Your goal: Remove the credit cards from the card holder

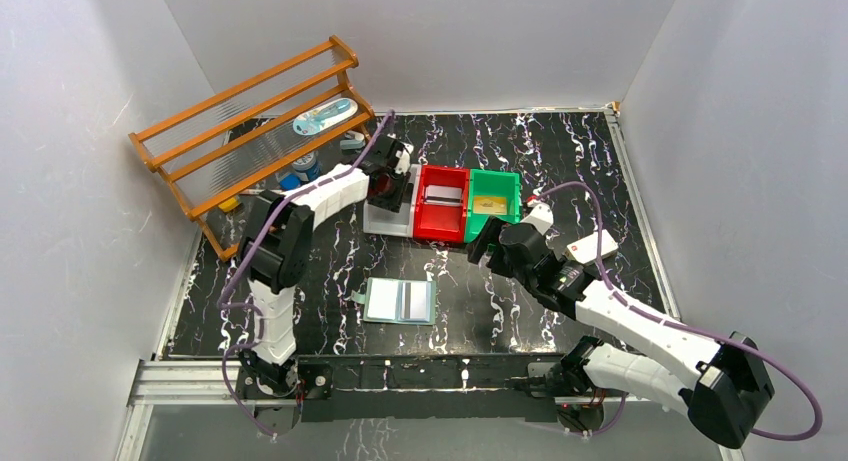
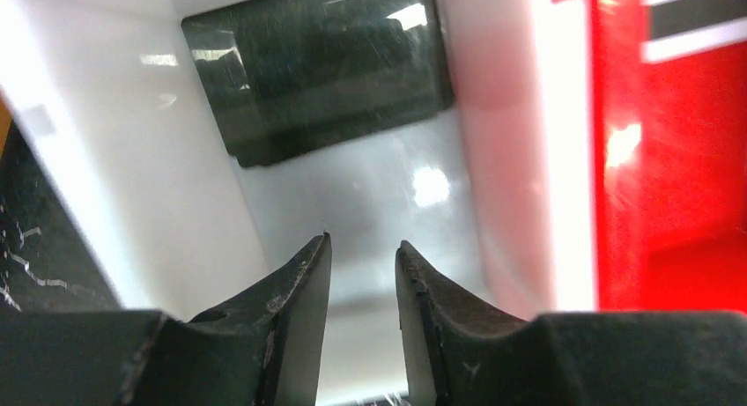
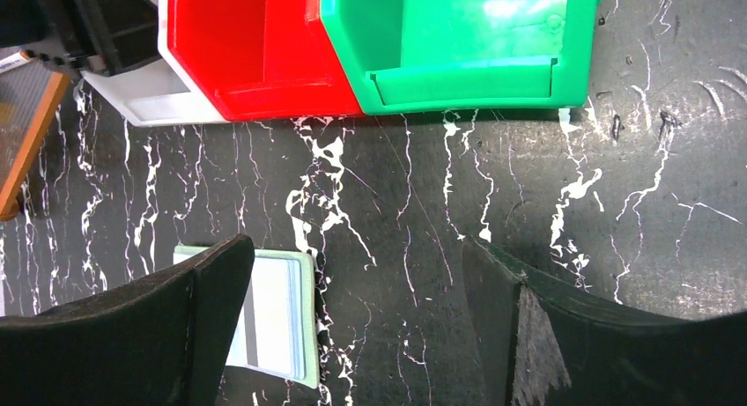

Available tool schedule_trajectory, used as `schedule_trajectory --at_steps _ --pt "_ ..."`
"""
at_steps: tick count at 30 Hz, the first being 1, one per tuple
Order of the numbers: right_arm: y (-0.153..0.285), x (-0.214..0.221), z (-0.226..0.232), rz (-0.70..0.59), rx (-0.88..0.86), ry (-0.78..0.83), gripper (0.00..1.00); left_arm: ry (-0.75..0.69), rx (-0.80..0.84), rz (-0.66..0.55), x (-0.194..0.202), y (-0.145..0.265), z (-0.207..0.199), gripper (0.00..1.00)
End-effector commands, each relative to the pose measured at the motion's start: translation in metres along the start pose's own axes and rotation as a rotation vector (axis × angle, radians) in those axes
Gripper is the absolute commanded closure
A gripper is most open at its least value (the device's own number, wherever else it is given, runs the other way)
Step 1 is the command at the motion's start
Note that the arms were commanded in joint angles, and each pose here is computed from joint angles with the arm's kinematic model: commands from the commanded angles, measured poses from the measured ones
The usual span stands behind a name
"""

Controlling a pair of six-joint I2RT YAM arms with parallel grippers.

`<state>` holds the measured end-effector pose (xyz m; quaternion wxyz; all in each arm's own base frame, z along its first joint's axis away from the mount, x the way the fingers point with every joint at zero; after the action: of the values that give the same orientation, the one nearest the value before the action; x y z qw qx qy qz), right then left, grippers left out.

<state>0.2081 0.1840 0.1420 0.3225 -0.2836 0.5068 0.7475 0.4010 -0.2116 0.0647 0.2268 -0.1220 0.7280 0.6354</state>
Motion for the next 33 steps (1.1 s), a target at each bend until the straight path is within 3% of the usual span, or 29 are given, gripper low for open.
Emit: schedule_trajectory --at_steps 1,9,14,22,27,33 --pt "0.002 -0.018 0.014 -0.036 -0.05 0.005 0.04 0.049 0.119 -0.081 -0.014 0.06 -0.016 0.66" --pt "-0.003 -0.017 0.023 0.002 -0.072 0.004 0.03 0.112 0.204 -0.126 0.013 0.112 -0.014 0.58" --pt "-0.008 -0.011 0.031 0.059 -0.09 -0.001 0.02 0.211 0.242 -0.183 0.04 0.132 -0.005 0.48" --pt "-0.006 0.02 0.06 0.203 -0.308 -0.11 0.02 0.374 0.297 -0.25 0.092 0.158 0.012 0.03" --pt "-0.004 0.043 0.073 0.283 -0.446 -0.189 0.04 0.433 0.303 -0.255 0.115 0.172 0.021 0.02" --pt "-0.005 0.062 0.084 0.385 -0.492 -0.148 0.23 0.473 0.336 -0.235 0.132 0.175 0.02 0.02"
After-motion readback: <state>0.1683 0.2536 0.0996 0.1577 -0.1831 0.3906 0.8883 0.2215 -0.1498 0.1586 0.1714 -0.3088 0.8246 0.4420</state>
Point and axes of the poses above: each gripper's point midway between its finger pads, its own y axis back along the fingers, its own z axis along the line the jaws close on, x = y × z, the point moved 3 cm from there along y, back along the fingers, and after that the axes turned 13 degrees about y, right-handed, at the moved point
